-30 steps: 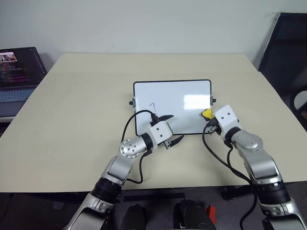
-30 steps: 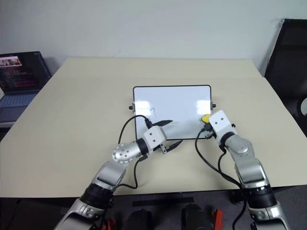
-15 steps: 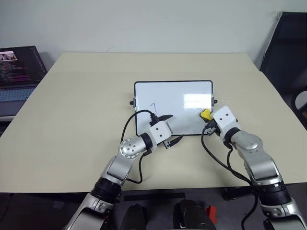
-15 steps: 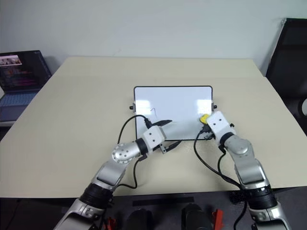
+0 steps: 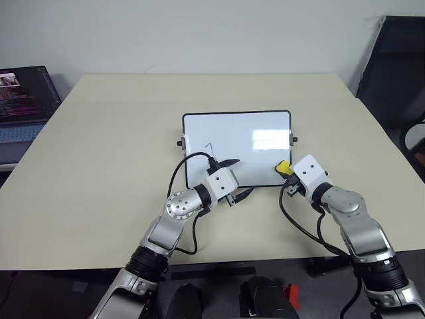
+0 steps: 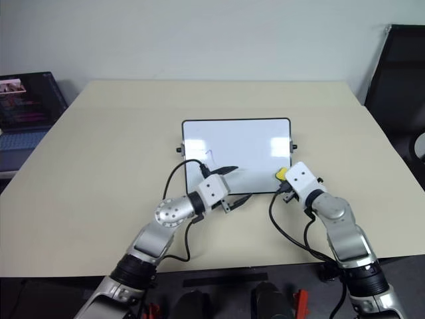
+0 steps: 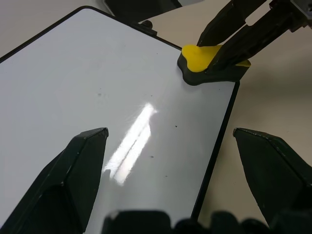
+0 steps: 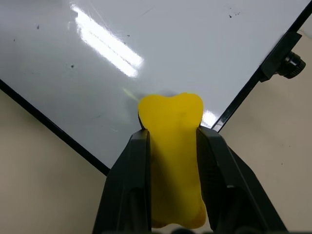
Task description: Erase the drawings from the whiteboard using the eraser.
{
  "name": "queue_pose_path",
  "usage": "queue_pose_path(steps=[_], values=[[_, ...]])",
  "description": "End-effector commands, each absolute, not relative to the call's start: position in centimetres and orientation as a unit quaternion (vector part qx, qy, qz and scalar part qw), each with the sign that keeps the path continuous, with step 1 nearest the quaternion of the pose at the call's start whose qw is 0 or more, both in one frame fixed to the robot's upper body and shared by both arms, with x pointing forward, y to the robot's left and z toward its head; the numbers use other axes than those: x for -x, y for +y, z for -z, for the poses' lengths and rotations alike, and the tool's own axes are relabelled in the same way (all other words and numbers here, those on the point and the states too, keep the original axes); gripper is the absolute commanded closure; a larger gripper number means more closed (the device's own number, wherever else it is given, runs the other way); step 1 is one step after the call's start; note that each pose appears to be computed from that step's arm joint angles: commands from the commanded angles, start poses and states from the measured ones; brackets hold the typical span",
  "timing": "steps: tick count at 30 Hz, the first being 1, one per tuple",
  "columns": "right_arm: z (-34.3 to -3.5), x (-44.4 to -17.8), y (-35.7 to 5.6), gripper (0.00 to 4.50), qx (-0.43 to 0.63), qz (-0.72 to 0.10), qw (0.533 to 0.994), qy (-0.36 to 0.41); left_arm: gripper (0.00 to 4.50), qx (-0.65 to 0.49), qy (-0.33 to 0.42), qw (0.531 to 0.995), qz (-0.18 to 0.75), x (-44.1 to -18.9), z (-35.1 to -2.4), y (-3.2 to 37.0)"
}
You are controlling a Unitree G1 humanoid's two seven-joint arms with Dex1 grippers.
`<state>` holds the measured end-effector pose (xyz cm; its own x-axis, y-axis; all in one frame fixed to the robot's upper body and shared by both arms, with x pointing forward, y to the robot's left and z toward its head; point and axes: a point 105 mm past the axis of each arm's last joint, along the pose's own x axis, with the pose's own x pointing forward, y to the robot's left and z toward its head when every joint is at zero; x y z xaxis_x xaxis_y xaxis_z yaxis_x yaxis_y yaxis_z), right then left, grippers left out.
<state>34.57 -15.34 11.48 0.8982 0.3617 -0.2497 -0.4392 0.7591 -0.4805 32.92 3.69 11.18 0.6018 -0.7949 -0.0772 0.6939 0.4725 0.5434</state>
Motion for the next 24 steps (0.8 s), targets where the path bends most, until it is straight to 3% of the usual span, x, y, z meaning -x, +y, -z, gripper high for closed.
queue_pose_path(steps=[1,7,14,24], values=[[-13.3,-35.3,-15.9,3.54,0.258,-0.184,0.948,0.035,0.0,-0.27,-0.123,0.854,0.428,-32.7,-12.9,3.6],[-13.3,-34.9,-15.4,3.54,0.256,-0.2,0.945,0.019,0.0,-0.272,-0.123,0.86,0.414,-32.0,-13.1,4.1],[-16.4,-35.4,-13.7,3.54,0.234,-0.214,0.947,-0.055,0.0,-0.274,-0.106,0.892,0.343,-31.4,-13.1,6.9],[-19.1,-37.3,-7.3,3.54,0.219,-0.285,0.924,-0.133,0.0,-0.29,-0.074,0.927,0.227,-32.4,-12.8,11.0]])
